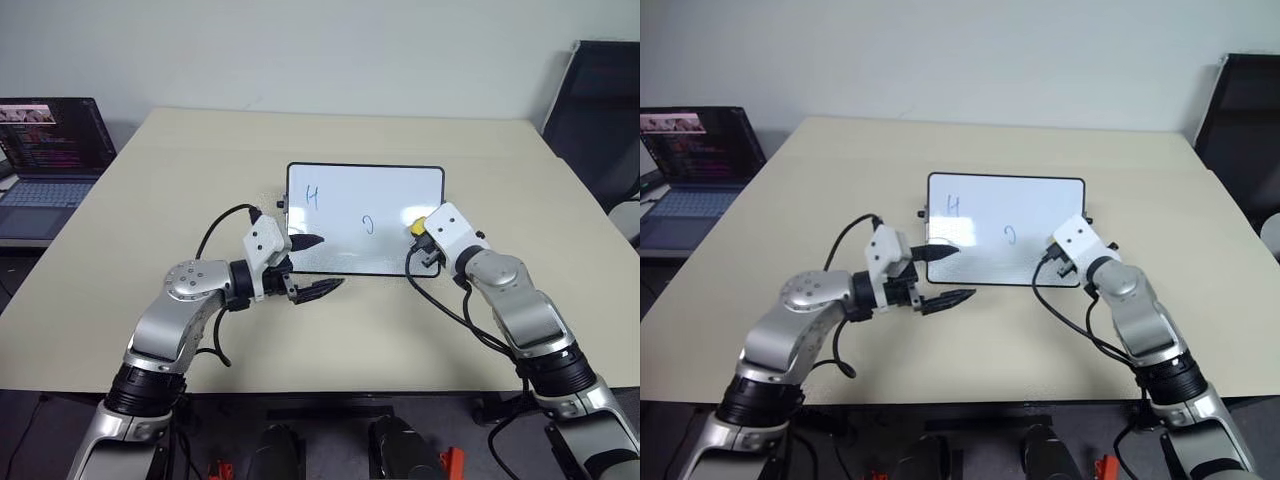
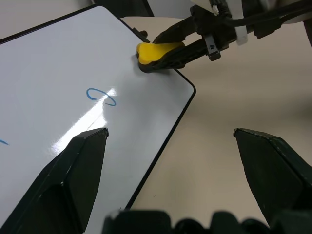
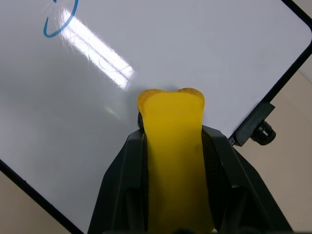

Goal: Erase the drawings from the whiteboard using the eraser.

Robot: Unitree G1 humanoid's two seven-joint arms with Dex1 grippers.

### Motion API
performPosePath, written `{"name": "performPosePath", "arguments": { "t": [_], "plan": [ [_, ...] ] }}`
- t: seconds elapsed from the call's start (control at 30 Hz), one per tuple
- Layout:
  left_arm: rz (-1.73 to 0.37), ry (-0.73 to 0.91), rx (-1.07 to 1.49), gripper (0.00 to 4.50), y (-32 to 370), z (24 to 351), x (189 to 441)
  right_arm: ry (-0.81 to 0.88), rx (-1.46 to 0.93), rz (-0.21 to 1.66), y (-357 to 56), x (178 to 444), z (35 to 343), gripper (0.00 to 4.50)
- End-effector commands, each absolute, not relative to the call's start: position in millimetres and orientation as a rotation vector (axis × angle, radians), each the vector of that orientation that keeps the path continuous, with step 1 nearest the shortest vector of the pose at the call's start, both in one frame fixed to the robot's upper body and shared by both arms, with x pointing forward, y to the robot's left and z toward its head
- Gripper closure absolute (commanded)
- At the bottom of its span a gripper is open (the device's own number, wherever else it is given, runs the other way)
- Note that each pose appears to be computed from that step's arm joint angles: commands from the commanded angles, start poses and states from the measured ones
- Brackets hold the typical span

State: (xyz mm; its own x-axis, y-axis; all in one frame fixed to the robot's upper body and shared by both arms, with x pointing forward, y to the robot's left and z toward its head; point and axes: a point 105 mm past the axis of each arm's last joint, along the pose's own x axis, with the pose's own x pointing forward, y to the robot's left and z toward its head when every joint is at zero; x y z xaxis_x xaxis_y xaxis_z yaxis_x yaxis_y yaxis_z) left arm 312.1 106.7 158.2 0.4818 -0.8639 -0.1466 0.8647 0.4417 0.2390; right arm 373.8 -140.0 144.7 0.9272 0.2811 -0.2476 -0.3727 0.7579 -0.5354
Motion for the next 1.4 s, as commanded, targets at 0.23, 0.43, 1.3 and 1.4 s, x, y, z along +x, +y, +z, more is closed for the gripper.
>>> {"name": "performPosePath", "arguments": {
  "t": [0.23, 0.43, 1.3, 1.4],
  "plan": [
    [-0.803, -0.046, 0.244, 0.0, 147.7, 170.8, 323.5, -0.01, -0.369, 0.501, -121.0, 341.1, 179.7, 3.38],
    [-0.759, -0.015, 0.235, 0.0, 155.5, 165.6, 312.9, 0.038, -0.297, 0.656, -117.3, 305.2, 167.6, 3.38],
    [-0.759, 0.027, 0.259, 0.0, 160.9, 145.2, 303.5, -0.073, -0.666, 0.601, -67.1, 378.7, 171.8, 3.38],
    [-0.76, 0.025, 0.261, 0.0, 161.8, 143.2, 303.8, 0.044, -0.686, 0.63, -74.8, 374.9, 149.6, 3.38]
  ]
}}
